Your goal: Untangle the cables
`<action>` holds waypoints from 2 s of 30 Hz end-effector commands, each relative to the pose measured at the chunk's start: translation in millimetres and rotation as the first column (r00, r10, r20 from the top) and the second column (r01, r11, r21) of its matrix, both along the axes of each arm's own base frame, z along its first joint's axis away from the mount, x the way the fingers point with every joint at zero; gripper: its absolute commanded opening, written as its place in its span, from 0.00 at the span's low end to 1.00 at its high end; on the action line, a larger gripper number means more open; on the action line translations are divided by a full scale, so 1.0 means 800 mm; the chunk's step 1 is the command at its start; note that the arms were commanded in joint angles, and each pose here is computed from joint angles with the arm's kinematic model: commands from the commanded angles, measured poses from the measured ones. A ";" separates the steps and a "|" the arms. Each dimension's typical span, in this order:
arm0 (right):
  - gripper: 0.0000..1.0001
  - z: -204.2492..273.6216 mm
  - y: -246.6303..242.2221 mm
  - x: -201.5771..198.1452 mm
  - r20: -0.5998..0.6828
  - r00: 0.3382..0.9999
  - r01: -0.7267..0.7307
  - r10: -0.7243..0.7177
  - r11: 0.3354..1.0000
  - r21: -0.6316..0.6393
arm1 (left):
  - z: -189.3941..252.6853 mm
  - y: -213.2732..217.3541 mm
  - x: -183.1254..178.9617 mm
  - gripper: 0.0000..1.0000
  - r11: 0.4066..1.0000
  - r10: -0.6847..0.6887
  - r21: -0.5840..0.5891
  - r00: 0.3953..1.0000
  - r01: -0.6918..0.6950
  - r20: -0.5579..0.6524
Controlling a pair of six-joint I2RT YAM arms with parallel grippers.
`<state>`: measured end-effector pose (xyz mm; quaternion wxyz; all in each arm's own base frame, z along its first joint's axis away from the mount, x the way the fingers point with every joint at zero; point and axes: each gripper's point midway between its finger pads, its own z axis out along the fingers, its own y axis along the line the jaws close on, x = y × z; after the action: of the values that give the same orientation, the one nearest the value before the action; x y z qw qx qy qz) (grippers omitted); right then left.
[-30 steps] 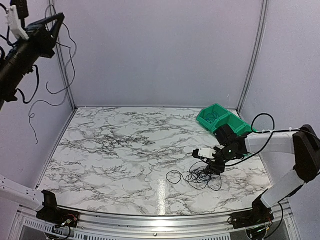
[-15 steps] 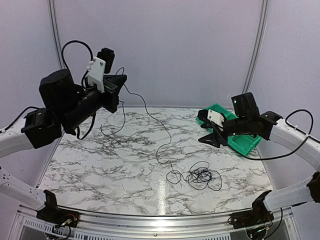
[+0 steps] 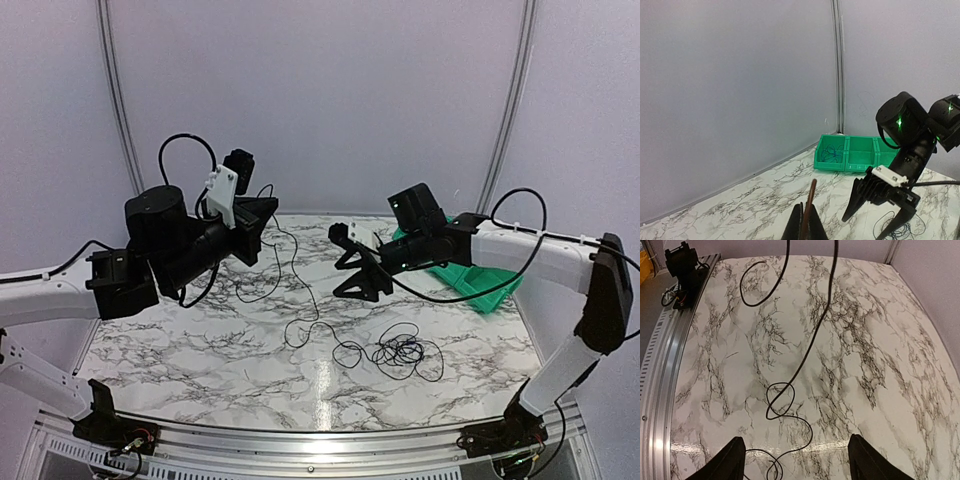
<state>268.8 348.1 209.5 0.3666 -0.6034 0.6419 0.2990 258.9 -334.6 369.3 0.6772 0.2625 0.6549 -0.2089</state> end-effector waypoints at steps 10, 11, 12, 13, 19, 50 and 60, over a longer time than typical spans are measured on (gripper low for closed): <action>0.72 -0.034 0.068 -0.010 -0.042 0.999 -0.009 0.010 1.000 0.027 | 0.035 0.021 -0.013 0.00 0.979 -0.025 -0.201 1.000 0.027 0.010; 0.70 -0.036 0.070 -0.005 -0.042 0.999 0.013 -0.012 1.000 0.022 | 0.034 0.021 -0.013 0.00 0.980 -0.024 -0.200 1.000 0.025 0.009; 0.66 -0.038 0.070 0.001 -0.045 0.998 0.036 -0.035 0.999 0.015 | 0.034 0.022 -0.014 0.00 0.979 -0.024 -0.201 1.000 0.025 0.009; 0.58 -0.039 0.071 0.005 -0.047 0.997 0.055 -0.054 0.998 0.012 | 0.033 0.022 -0.014 0.00 0.979 -0.024 -0.200 1.000 0.025 0.009; 0.11 -0.020 0.064 0.026 -0.018 0.990 0.137 -0.137 0.990 0.019 | 0.023 0.029 -0.013 0.00 0.982 -0.002 -0.191 1.000 0.002 0.000; 0.00 0.346 -0.234 0.200 0.343 0.612 0.552 -0.712 0.696 0.460 | -0.114 0.060 -0.027 0.70 0.980 0.005 -0.190 0.971 -0.052 -0.241; 0.00 0.349 -0.346 0.233 0.300 0.474 0.667 -0.828 0.560 0.492 | -0.120 0.068 -0.031 0.68 0.977 0.006 -0.205 0.968 -0.059 -0.253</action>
<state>458.3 99.0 459.1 0.6731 -0.2785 0.6837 0.0430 234.9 -284.7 265.4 0.6090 0.1648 0.7214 -0.2855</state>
